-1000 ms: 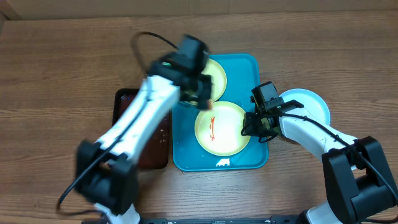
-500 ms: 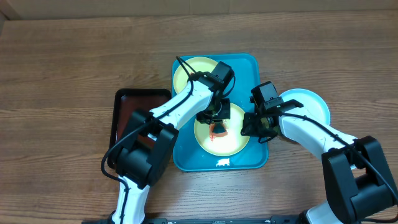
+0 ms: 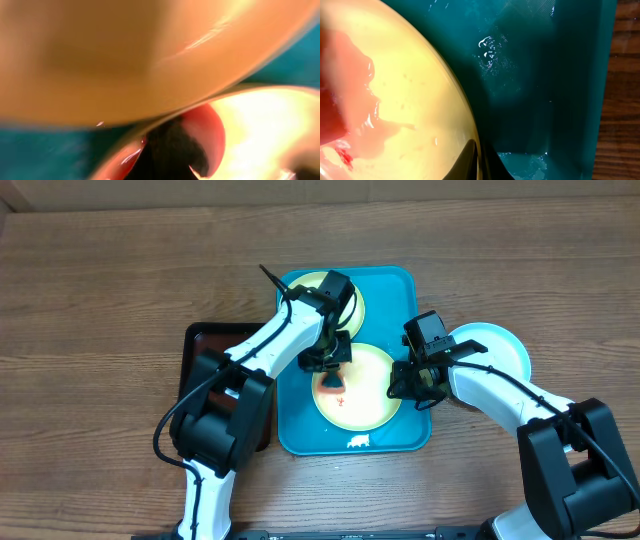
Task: Clean dirty plates on tray and stack at the side
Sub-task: 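Carry the sponge with the left gripper onto the right yellow plate, then scrub the yellow plate's red smear with the left-held sponge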
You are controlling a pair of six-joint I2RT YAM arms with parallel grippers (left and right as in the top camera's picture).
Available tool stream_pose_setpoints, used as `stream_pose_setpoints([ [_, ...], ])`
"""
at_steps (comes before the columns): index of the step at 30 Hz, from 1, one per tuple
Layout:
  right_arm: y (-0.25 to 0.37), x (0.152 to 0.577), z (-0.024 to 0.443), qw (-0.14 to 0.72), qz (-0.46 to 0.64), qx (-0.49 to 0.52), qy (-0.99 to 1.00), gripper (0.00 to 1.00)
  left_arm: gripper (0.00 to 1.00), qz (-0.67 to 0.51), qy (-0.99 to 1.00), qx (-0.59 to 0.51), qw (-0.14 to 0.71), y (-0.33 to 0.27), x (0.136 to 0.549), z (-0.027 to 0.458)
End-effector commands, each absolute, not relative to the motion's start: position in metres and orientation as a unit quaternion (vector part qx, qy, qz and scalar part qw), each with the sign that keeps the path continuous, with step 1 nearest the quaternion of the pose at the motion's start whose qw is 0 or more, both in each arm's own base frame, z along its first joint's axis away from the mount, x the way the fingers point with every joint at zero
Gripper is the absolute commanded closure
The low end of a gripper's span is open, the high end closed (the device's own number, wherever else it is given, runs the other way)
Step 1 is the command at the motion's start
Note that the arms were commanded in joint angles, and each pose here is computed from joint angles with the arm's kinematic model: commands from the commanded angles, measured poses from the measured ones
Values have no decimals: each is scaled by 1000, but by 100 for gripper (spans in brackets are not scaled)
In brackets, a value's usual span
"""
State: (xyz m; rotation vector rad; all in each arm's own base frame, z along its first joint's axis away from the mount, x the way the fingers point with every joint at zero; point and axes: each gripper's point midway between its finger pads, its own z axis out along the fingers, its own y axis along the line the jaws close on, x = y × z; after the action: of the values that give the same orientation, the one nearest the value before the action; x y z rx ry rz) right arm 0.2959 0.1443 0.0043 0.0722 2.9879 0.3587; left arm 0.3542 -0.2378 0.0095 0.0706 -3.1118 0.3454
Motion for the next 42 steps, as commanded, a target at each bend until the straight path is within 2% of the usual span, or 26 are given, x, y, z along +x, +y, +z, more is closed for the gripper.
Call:
stream_pose_setpoints([
  [1,142,281,-11,35,101,14,994,96,96,200,-977,-32,68,-289,326,-9],
  [3,141,279,-12,30,99,14,994,96,96,237,-965,-38,109,-305,310,-13],
  [8,139,276,-12,26,94,15,995,96,96,219,-967,-23,125,-294,307,-6],
  [14,139,277,-12,28,94,15,995,96,96,104,-988,-5,109,-247,315,3],
  [19,140,278,-12,29,95,15,995,96,96,-43,-998,-13,49,-198,336,11],
  [21,140,279,-12,30,97,34,994,96,96,-66,-997,-14,33,-191,342,12],
  [25,126,286,-13,33,78,185,979,96,96,-53,-998,-13,27,-196,346,11],
  [29,106,282,-15,21,51,266,962,96,96,14,-999,-11,43,-221,342,10],
  [34,93,282,-15,13,48,290,956,96,96,116,-991,-26,58,-267,336,15],
  [42,93,282,-15,13,47,286,957,96,96,134,-989,-57,33,-297,331,7],
])
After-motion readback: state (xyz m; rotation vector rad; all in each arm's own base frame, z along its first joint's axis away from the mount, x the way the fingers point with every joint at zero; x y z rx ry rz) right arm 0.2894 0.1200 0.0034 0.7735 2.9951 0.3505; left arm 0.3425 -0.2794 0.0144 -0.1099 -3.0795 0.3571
